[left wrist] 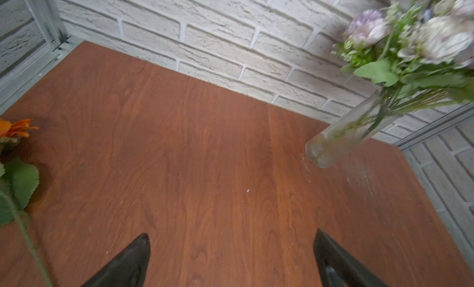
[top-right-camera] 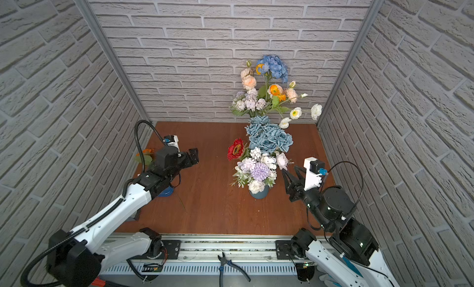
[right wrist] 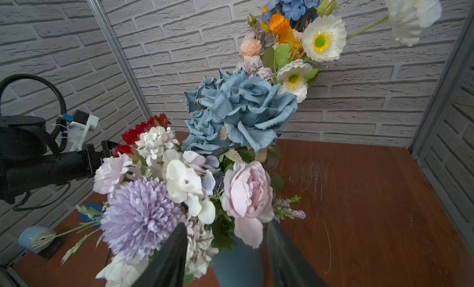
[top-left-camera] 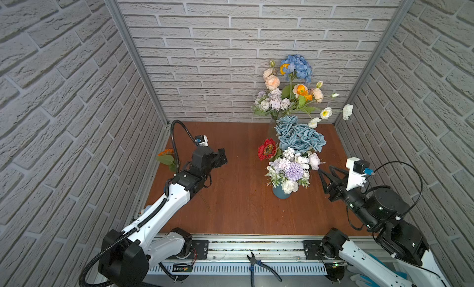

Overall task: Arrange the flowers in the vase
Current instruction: 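Lower the left gripper onto the orange gerbera stem and close it while the right rises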

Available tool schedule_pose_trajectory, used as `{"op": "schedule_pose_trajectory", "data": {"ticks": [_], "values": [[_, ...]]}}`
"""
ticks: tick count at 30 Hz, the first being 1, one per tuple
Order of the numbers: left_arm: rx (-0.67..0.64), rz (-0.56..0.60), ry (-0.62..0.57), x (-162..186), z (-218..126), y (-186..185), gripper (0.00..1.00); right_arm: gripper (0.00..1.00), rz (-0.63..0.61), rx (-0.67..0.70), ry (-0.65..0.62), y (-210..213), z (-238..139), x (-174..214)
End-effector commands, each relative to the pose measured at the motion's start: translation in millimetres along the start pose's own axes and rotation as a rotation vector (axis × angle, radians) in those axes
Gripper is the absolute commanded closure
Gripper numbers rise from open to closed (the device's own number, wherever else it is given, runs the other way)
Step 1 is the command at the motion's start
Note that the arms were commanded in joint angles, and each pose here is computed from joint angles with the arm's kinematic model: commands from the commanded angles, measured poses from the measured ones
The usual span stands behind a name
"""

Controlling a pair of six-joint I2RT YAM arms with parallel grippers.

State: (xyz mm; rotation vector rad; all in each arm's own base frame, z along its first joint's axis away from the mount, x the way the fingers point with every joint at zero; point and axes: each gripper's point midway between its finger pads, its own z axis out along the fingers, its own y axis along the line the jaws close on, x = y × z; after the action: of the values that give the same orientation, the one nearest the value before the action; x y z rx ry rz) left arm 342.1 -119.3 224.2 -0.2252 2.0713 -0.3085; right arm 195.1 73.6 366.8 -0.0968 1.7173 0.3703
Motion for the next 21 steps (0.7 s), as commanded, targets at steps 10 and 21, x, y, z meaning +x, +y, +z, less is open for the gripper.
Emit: {"op": "schedule_pose_trajectory", "data": {"ticks": [10,21], "values": [[-0.211,0.01,0.232,71.1,-25.7,63.7,0.09,0.48,-0.111,-0.139,-0.253,62.2,53.3,-116.3],[-0.354,-0.125,0.384,145.2,-33.9,107.8,0.34,0.47,-0.136,-0.277,-0.175,107.9,117.6,-112.7]]}}
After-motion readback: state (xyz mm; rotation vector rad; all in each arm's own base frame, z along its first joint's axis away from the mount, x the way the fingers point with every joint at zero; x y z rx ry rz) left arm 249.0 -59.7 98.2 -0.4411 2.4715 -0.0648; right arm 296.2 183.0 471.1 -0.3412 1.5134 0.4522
